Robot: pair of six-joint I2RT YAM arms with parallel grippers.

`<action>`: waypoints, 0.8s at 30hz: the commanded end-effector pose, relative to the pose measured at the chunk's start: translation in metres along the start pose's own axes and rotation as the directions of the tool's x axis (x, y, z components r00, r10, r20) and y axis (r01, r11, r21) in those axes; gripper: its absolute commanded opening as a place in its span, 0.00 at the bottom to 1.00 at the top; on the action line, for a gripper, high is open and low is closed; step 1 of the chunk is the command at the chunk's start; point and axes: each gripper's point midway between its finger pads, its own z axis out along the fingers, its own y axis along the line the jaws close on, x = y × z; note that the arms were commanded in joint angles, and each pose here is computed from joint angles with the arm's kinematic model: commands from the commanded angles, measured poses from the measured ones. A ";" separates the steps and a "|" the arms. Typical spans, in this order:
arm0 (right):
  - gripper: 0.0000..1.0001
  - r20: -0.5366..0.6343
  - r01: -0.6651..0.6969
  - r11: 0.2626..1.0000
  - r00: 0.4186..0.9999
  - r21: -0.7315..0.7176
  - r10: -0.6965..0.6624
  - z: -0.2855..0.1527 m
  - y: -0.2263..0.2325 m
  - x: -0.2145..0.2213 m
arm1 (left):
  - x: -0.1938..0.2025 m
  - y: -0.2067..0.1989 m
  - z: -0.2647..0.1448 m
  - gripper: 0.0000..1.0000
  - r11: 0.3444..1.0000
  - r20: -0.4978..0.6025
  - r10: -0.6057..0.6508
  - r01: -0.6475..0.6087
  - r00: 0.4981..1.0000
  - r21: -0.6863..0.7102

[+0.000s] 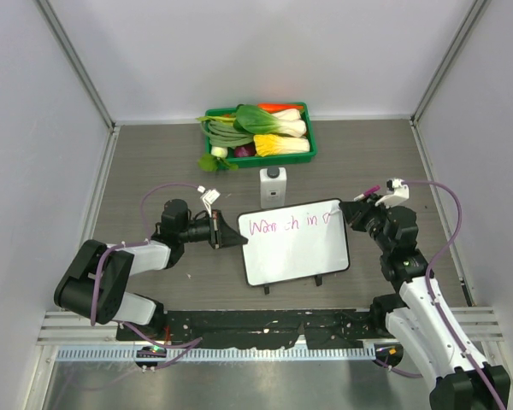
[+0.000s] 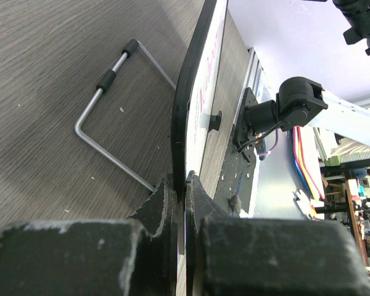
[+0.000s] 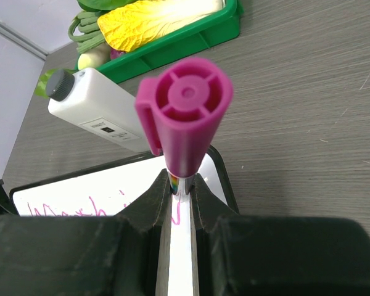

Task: Write a sentence on the whiteboard
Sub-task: Write on the whiteboard at the whiteboard stand.

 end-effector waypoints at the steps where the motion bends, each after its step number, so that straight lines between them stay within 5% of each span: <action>1: 0.01 -0.032 0.022 0.999 0.999 0.026 -0.021 -0.005 -0.006 0.008 | -0.007 0.004 0.003 0.00 0.998 0.019 0.062 -0.061 0.998 -0.024; 15: 0.01 -0.059 0.018 0.999 0.998 0.050 -0.015 -0.010 -0.013 0.018 | -0.006 0.005 0.003 0.00 0.998 0.016 0.058 -0.058 0.998 -0.025; 24: 0.01 0.056 0.017 0.970 0.998 -0.243 -0.004 -0.021 0.056 -0.026 | -0.006 0.004 0.002 0.00 0.998 0.019 0.061 -0.060 0.998 -0.026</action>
